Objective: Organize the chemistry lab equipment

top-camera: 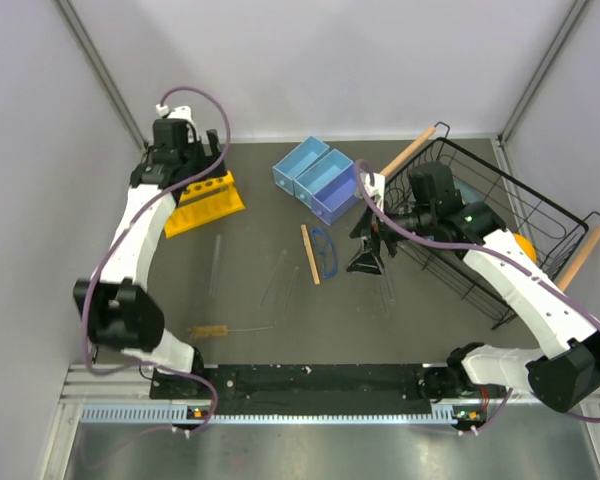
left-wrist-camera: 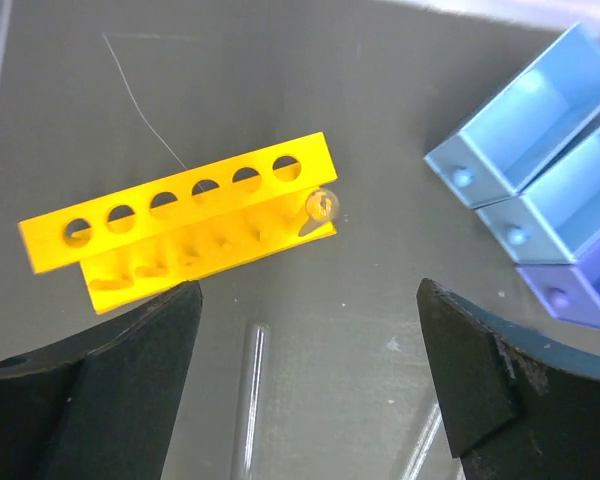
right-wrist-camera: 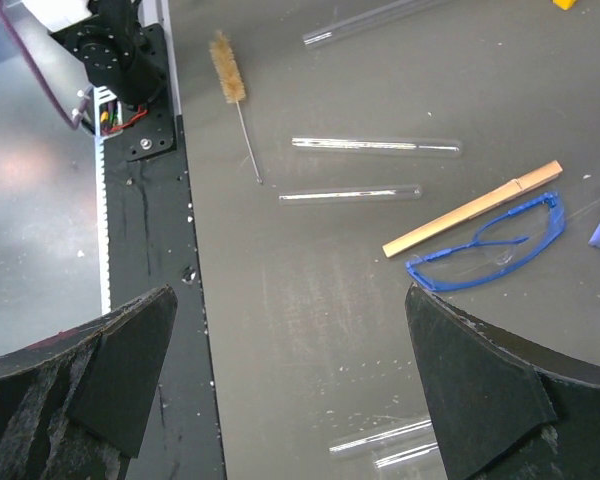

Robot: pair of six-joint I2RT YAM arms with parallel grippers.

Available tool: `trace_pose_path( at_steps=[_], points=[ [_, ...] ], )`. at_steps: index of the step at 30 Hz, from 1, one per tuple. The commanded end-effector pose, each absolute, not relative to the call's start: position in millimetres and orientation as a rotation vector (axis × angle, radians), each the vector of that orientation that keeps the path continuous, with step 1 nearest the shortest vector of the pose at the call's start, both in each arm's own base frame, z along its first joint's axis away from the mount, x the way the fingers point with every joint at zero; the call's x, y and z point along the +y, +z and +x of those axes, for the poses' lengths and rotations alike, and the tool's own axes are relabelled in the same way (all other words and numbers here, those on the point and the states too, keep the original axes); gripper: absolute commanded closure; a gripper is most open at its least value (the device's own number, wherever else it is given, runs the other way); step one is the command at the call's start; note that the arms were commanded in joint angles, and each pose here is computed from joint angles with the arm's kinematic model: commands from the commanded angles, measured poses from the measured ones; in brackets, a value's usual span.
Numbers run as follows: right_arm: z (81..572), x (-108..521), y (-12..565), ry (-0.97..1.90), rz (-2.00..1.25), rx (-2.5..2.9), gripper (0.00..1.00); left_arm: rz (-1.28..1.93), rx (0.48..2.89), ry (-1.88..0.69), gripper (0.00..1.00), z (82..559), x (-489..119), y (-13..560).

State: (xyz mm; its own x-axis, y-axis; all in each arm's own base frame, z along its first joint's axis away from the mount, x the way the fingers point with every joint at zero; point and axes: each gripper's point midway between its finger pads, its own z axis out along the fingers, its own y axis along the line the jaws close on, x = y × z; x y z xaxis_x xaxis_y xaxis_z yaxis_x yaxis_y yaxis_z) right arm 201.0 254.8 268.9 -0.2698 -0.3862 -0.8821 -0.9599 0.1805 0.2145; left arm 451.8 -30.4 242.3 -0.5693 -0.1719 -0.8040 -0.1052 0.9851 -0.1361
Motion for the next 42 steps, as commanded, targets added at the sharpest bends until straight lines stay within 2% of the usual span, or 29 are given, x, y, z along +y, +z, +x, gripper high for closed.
trace_pose_path(
  at_steps=[1,3,8,14,18,23,27,28,31,34,38,42],
  points=[
    [204,246,266,0.98,-1.288,1.764,0.01,-0.238,2.015,-0.162,0.04,412,-30,299],
    [204,243,261,0.966,-1.291,1.785,0.01,-0.229,1.951,-0.201,0.01,389,-33,320],
    [207,230,233,0.863,-1.311,1.861,0.01,-0.196,1.906,-0.313,0.01,332,-45,323],
    [202,224,191,0.739,-1.399,1.962,0.01,-0.155,1.915,-0.509,0.01,275,-71,297],
    [197,245,180,0.744,-1.482,1.967,0.01,-0.182,2.008,-0.641,0.01,250,-88,248],
    [208,274,183,0.855,-1.414,2.04,0.02,-0.259,2.184,-0.631,0.03,235,-86,187],
    [214,295,183,0.97,-1.383,2.086,0.02,-0.27,2.313,-0.67,0.1,234,-93,157],
    [215,297,181,0.987,-1.374,2.102,0.02,-0.259,2.328,-0.703,0.15,235,-100,154],
    [213,303,179,1.031,-1.372,2.114,0.02,-0.177,2.415,-0.767,0.18,235,-129,140],
    [213,304,178,1.048,-1.37,2.12,0.02,-0.08,2.519,-0.678,0.17,235,-153,120],
    [209,304,180,1.069,-1.367,2.113,0.01,-0.032,2.66,-0.462,0.22,241,-161,81],
    [208,302,182,1.063,-1.362,2.103,0.01,0.038,2.706,-0.343,0.28,249,-173,69]
  ],
)
